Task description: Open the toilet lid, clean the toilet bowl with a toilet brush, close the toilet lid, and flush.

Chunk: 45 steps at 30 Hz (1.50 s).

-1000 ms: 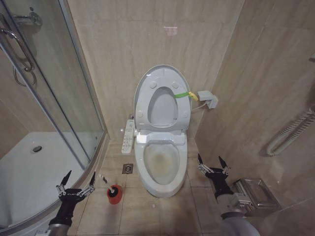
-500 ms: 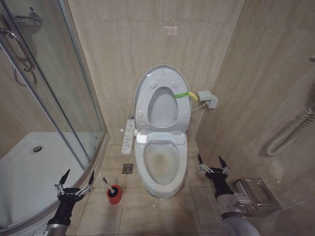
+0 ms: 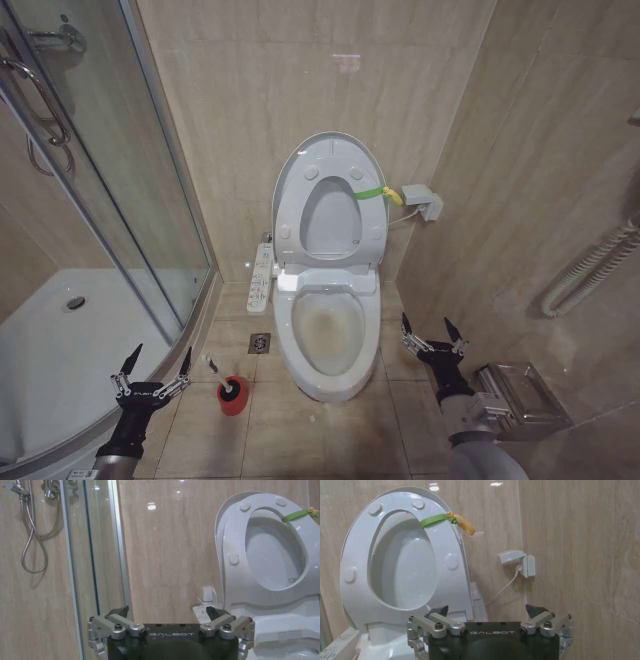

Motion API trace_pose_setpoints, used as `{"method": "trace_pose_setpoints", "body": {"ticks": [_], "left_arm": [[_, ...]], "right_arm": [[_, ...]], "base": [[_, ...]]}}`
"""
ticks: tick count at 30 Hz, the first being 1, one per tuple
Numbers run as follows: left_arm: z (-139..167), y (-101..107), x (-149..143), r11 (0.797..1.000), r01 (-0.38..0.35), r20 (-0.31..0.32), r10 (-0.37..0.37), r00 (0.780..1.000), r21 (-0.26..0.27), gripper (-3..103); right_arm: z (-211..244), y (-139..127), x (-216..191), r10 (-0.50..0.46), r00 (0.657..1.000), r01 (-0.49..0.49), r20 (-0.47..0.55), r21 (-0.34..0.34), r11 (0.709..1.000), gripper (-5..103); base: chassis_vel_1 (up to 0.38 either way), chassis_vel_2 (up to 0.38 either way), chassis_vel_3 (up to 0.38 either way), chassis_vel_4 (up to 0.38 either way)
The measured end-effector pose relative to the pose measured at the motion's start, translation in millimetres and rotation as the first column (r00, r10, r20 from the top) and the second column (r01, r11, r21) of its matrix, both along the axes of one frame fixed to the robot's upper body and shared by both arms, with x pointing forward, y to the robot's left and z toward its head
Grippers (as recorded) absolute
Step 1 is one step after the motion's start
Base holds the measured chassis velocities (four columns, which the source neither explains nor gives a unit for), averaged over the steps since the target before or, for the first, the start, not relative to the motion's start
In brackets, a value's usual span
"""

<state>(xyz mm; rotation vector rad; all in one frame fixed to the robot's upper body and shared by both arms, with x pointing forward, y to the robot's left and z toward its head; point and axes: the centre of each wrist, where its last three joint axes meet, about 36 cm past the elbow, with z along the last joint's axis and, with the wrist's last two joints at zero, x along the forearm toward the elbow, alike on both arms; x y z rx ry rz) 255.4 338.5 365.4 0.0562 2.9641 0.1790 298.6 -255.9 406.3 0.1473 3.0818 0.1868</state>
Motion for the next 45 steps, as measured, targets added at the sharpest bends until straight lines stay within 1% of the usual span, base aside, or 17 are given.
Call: {"method": "trace_pose_setpoints", "body": {"ticks": [45], "left_arm": [[0.0, -0.2, 0.0, 1.000, 0.000, -0.002, 0.000, 1.000, -0.001, 100]], "right_arm": [[0.0, 0.0, 0.0, 0.000, 1.000, 0.000, 0.000, 0.000, 1.000, 100]], "base": [[0.000, 0.000, 0.000, 0.000]]}}
